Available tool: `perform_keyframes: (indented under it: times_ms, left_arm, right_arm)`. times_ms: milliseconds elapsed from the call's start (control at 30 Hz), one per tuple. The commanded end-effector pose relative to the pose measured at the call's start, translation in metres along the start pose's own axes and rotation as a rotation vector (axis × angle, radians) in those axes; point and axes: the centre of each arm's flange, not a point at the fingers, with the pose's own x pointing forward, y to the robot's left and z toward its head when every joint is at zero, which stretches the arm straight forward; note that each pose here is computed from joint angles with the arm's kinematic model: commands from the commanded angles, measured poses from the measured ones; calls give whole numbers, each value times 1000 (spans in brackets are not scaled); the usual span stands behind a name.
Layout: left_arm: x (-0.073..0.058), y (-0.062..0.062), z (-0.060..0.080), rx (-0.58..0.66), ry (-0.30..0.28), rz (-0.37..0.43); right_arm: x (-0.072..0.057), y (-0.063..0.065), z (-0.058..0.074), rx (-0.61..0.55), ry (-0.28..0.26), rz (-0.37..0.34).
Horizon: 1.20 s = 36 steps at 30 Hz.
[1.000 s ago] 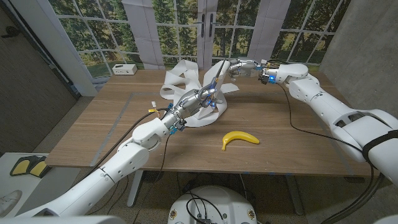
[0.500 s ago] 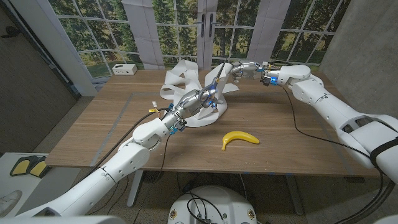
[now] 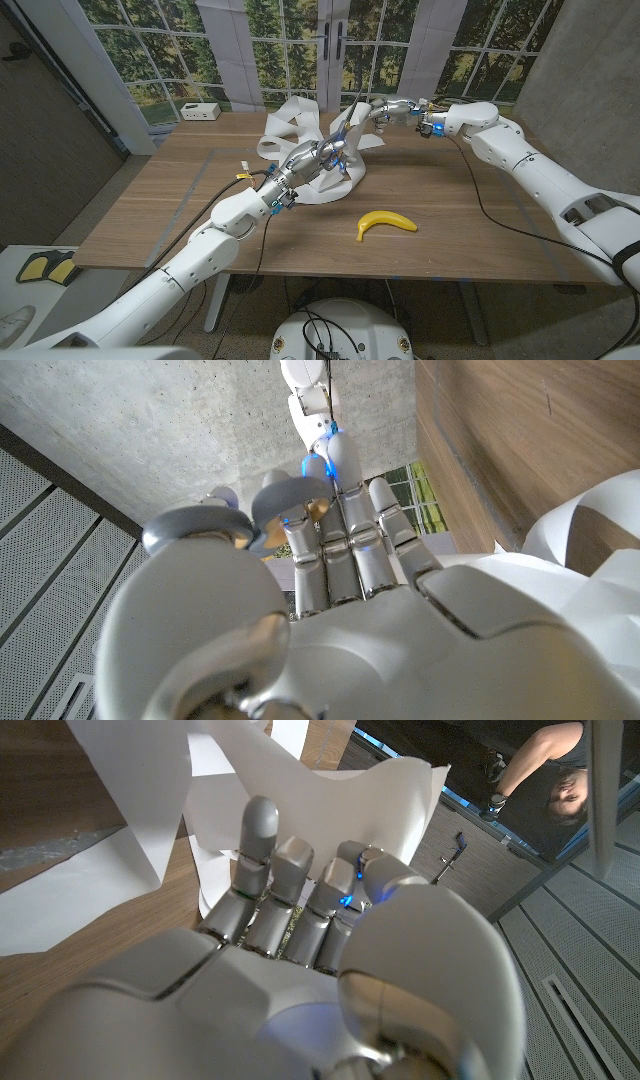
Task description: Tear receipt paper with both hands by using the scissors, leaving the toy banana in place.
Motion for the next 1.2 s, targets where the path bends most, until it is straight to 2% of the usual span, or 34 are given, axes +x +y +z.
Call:
perform_keyframes:
  times_ms: [33,367,667,800,967,1200]
  left_arm:
    - [-9,16,-1,35,-32,61]
    - [-18,27,3,57,-59,121]
    - [-27,33,-3,62,-60,160]
    - [-29,33,-3,66,-56,174]
    - [-28,29,-7,74,-59,176]
    - [-26,23,-5,73,-64,157]
  right_arm:
    - [6,10,1,-3,28,1]
    - [23,15,9,-16,19,23]
    - [33,22,9,-26,17,34]
    - [34,25,11,-37,8,43]
    - [34,27,6,-28,5,54]
    - [33,25,5,-25,-4,57]
